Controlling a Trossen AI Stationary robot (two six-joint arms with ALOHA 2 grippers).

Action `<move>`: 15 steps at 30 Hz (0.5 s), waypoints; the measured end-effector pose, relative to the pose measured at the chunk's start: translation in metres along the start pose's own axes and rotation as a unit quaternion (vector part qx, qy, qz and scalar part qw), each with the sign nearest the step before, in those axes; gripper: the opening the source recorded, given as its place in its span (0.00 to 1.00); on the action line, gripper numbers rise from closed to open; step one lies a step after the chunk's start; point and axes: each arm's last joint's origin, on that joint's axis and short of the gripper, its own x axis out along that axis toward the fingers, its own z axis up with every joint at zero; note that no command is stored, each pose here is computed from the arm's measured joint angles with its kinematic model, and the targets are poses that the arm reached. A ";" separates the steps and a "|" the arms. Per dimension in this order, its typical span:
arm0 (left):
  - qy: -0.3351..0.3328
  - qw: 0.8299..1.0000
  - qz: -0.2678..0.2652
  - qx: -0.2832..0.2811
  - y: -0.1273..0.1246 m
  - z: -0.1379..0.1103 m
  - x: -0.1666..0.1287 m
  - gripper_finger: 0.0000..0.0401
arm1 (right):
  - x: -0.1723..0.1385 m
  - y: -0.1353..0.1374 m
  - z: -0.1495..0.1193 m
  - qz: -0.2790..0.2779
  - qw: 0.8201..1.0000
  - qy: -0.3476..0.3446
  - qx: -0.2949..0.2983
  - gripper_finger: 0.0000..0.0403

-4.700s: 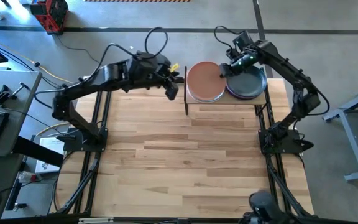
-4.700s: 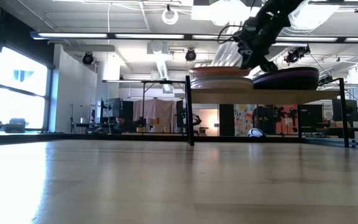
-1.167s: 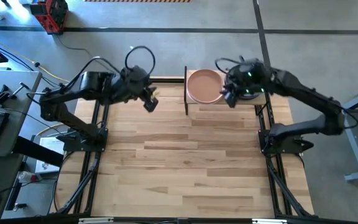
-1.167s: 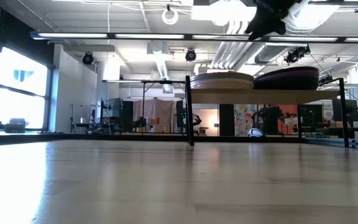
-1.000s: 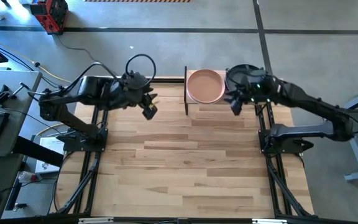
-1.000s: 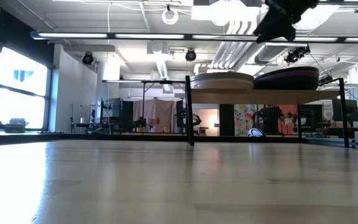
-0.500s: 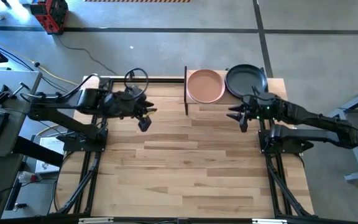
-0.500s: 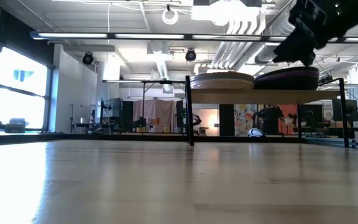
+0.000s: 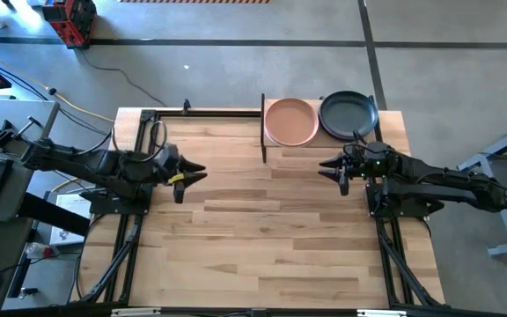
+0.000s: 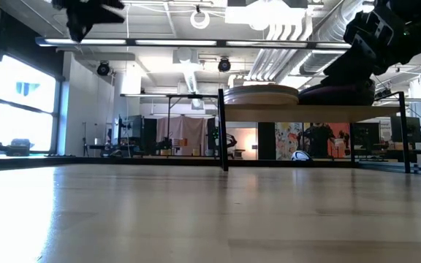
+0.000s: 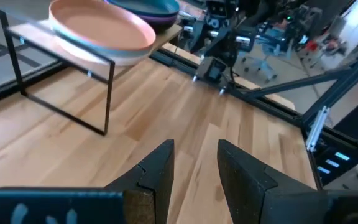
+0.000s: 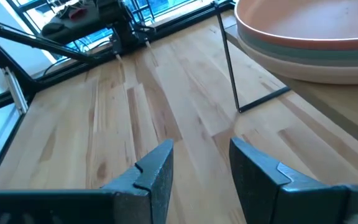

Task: Place and stack plates onto a shelf
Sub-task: Return to Home Position

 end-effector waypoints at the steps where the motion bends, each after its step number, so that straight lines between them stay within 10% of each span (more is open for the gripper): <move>1: -0.003 1.000 -0.005 -0.001 0.004 -0.008 -0.002 0.28 | 0.000 0.000 0.000 0.000 1.000 0.000 -0.002 0.35; 15: -0.059 0.997 -0.046 0.036 0.046 -0.085 -0.016 0.28 | 0.000 0.000 0.000 -0.006 1.000 -0.003 0.024 0.35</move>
